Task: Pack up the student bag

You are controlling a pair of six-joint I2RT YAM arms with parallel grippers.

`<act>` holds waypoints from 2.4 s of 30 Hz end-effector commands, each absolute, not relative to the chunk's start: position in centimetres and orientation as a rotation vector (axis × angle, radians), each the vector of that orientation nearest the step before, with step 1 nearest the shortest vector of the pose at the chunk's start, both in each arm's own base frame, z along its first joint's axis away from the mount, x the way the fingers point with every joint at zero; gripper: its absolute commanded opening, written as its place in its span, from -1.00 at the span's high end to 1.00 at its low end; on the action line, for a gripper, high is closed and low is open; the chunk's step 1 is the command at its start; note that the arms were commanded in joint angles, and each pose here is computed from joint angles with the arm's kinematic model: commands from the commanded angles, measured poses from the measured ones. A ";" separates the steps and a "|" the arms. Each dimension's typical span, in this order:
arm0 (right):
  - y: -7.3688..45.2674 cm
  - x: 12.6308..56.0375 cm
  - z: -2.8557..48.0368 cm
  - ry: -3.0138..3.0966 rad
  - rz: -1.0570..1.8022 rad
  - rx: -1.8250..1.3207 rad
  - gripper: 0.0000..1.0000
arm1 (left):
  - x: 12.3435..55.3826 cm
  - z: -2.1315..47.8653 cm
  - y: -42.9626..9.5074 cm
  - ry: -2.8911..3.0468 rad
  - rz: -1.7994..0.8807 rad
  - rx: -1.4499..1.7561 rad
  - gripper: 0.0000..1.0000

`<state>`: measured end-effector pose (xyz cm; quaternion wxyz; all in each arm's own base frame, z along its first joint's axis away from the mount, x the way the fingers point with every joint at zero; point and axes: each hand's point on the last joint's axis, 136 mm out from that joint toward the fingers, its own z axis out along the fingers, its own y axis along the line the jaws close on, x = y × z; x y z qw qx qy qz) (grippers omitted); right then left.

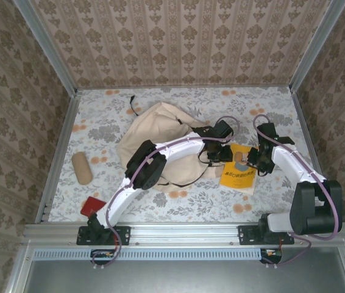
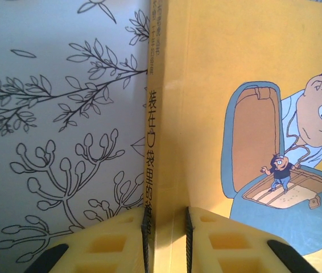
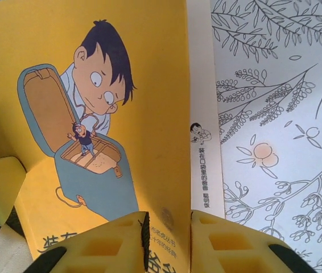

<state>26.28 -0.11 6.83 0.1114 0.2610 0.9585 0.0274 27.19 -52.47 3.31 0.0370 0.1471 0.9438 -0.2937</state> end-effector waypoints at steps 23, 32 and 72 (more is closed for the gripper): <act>4.9 29.2 21.0 2.419 0.548 0.502 1.00 | 31.7 18.8 -44.2 2.567 -1.166 0.453 -0.41; 10.2 29.7 27.0 2.276 0.965 0.288 1.00 | 31.6 19.5 -38.4 2.508 -1.314 0.356 -0.86; 15.8 30.6 31.6 2.125 1.463 0.099 1.00 | 28.7 27.0 -40.1 2.221 -2.005 0.326 -0.90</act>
